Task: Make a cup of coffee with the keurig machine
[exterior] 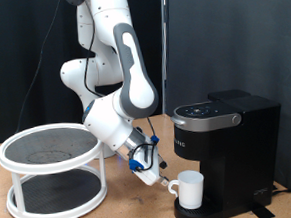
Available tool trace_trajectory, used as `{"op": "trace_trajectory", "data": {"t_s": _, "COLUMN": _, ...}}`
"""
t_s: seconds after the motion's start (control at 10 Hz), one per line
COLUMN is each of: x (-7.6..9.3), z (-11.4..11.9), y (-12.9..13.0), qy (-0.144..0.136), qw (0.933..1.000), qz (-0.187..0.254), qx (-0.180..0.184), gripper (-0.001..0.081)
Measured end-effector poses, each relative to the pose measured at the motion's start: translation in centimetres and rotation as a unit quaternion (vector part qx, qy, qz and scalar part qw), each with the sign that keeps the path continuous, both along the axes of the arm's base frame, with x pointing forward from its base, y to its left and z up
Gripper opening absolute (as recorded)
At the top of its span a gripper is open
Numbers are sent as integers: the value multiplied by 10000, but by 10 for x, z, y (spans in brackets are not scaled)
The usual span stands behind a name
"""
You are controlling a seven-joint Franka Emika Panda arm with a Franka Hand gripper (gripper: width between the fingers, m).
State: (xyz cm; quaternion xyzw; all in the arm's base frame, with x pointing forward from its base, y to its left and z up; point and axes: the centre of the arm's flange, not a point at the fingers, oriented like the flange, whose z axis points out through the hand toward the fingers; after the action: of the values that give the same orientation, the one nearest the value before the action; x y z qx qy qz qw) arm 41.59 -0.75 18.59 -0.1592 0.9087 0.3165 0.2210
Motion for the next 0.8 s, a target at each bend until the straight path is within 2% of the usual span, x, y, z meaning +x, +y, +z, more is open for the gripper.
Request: {"op": "trace_trajectory", "data": {"t_s": 0.8, "x": 12, "z": 9, "y": 5, "qy": -96, "qw": 9999, "qz": -74, "qx": 13, "gripper": 734}}
